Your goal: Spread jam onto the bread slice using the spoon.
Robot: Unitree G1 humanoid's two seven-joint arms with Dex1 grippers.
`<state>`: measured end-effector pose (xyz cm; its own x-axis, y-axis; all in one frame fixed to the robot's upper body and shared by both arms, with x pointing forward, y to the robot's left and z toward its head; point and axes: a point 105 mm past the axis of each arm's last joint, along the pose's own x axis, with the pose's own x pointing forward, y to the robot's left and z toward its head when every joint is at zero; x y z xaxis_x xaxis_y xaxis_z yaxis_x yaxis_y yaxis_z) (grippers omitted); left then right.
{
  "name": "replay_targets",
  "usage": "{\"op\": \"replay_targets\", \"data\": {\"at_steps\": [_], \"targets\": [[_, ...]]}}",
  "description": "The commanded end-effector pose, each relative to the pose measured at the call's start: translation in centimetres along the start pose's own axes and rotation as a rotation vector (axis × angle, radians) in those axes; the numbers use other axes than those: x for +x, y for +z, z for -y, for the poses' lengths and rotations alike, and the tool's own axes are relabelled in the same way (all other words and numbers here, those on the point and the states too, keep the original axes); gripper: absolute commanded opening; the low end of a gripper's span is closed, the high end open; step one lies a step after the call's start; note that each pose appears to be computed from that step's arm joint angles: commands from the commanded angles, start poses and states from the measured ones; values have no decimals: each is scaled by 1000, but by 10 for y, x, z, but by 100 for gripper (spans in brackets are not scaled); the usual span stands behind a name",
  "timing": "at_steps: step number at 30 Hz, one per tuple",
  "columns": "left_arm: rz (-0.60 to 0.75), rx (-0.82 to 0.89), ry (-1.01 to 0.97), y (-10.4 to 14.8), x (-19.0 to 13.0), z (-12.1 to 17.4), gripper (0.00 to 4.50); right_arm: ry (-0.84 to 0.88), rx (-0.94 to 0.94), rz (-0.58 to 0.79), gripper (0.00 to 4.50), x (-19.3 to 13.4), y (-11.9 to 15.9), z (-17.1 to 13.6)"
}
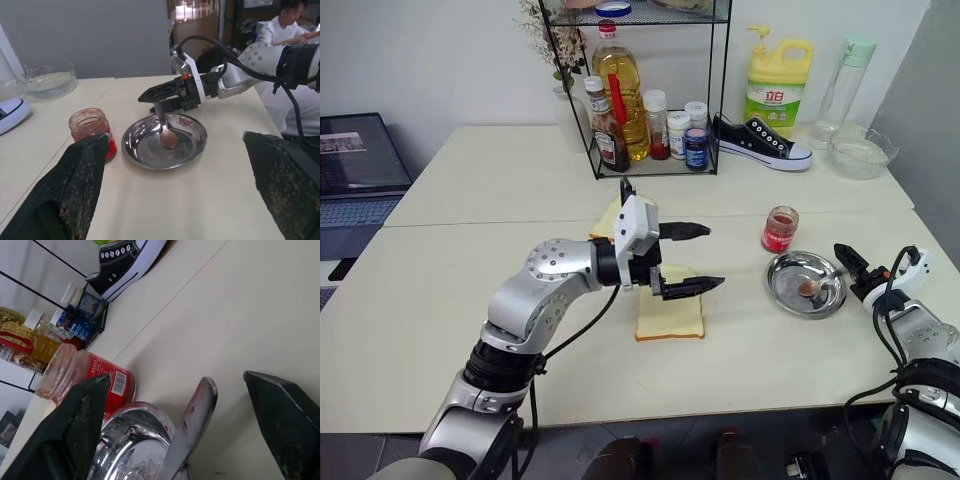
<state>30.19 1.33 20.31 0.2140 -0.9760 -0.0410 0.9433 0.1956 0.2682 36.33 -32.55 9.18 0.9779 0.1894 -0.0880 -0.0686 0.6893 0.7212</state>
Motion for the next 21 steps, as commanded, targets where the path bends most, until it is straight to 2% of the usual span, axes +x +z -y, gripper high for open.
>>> {"op": "replay_targets", "data": {"at_steps": [1, 7, 10, 17, 21], "targets": [[30, 41, 7, 12, -1, -4, 450, 15, 6, 3, 316, 1, 1, -1], [31, 52, 10, 14, 1, -7, 450, 25, 10, 18, 95, -1, 6, -3], [36, 54, 13, 15, 2, -8, 450, 31, 18, 34, 3, -4, 10, -5], [43, 15, 63, 15, -10, -20, 450, 94, -13, 71, 3, -19, 30, -30], [2, 13, 158, 7, -37, -39, 450, 174, -98, 142, 3, -31, 52, -76]]}}
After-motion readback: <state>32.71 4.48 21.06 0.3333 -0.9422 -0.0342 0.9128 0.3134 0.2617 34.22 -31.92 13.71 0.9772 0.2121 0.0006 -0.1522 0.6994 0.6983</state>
